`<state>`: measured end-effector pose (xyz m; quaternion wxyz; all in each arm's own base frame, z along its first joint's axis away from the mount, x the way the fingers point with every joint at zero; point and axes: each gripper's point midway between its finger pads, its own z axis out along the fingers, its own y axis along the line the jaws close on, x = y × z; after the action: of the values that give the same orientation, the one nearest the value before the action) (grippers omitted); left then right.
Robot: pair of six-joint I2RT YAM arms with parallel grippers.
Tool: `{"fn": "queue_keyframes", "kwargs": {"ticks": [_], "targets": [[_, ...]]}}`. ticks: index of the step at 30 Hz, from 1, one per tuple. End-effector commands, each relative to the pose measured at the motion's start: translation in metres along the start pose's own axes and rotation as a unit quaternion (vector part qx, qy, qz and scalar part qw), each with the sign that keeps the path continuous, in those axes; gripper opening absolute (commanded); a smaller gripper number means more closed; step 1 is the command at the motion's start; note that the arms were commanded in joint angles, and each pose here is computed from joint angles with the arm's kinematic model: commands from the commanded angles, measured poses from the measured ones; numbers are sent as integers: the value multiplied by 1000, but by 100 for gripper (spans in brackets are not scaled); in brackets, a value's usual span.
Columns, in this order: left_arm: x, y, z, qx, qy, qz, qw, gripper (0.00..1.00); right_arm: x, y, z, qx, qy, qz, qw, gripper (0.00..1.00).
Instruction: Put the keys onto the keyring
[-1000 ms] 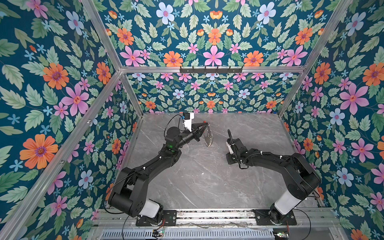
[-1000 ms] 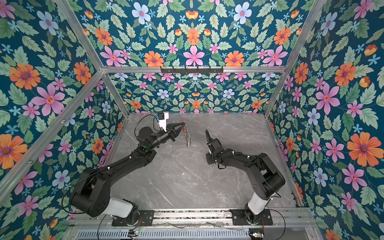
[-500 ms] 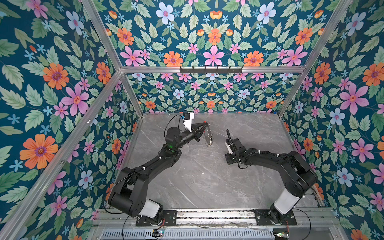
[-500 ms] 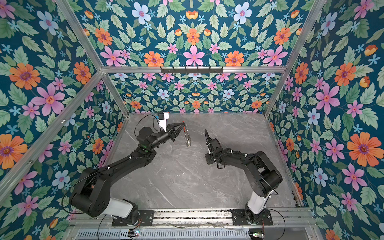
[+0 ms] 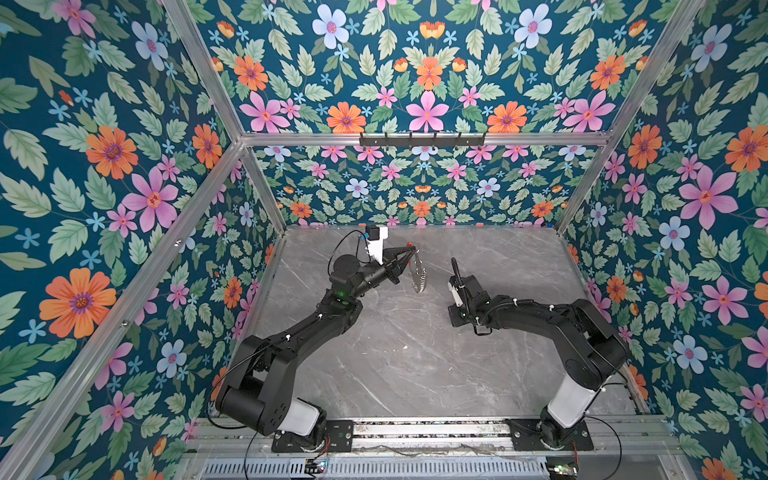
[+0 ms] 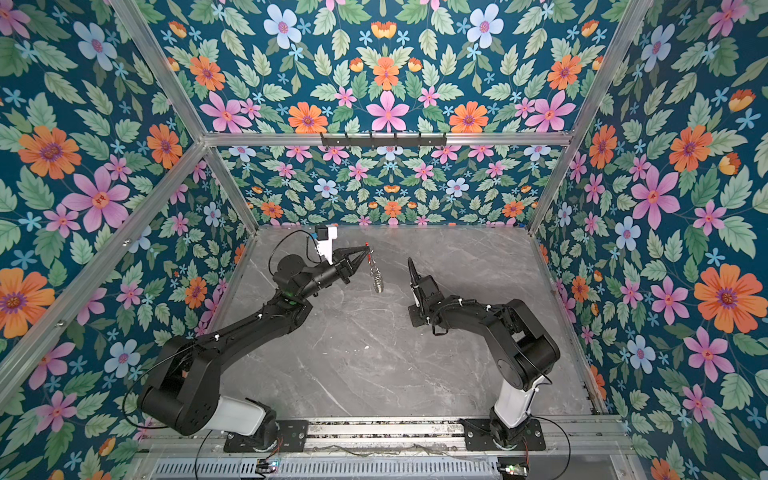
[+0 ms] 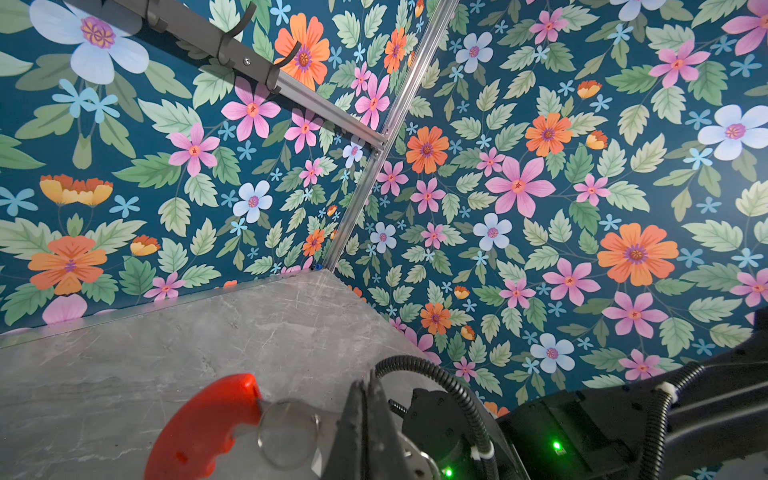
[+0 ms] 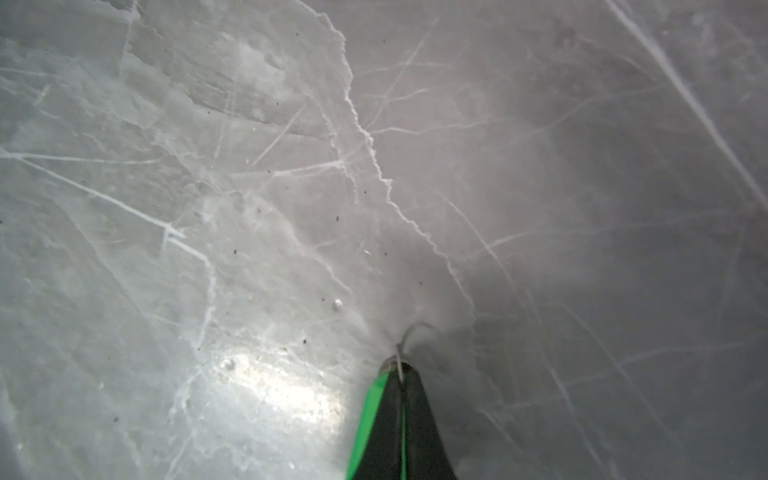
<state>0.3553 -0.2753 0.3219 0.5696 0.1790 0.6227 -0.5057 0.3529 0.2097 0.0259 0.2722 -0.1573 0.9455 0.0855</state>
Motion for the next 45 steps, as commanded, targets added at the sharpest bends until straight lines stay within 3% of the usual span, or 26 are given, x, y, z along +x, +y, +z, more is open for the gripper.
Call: {"fn": "queue_keyframes", "kwargs": {"ticks": [1,10,22,27,45], "targets": [[-12,-8,-2,12,-21,21,999,0,8,-4,1,10,16,-4,1000,0],[-14,-9,-2,14,-24,17,999,0,3,-2,-13,3,2,-4,1000,0],[-13,-9,-3,12,-24,17,999,0,15,3,-3,-12,32,-21,999,0],[-12,-8,-3,12,-23,18,1000,0,9,3,-6,-11,25,-19,999,12],[-13,-9,-3,13,-23,21,999,0,7,4,-3,-10,28,-18,999,17]]}}
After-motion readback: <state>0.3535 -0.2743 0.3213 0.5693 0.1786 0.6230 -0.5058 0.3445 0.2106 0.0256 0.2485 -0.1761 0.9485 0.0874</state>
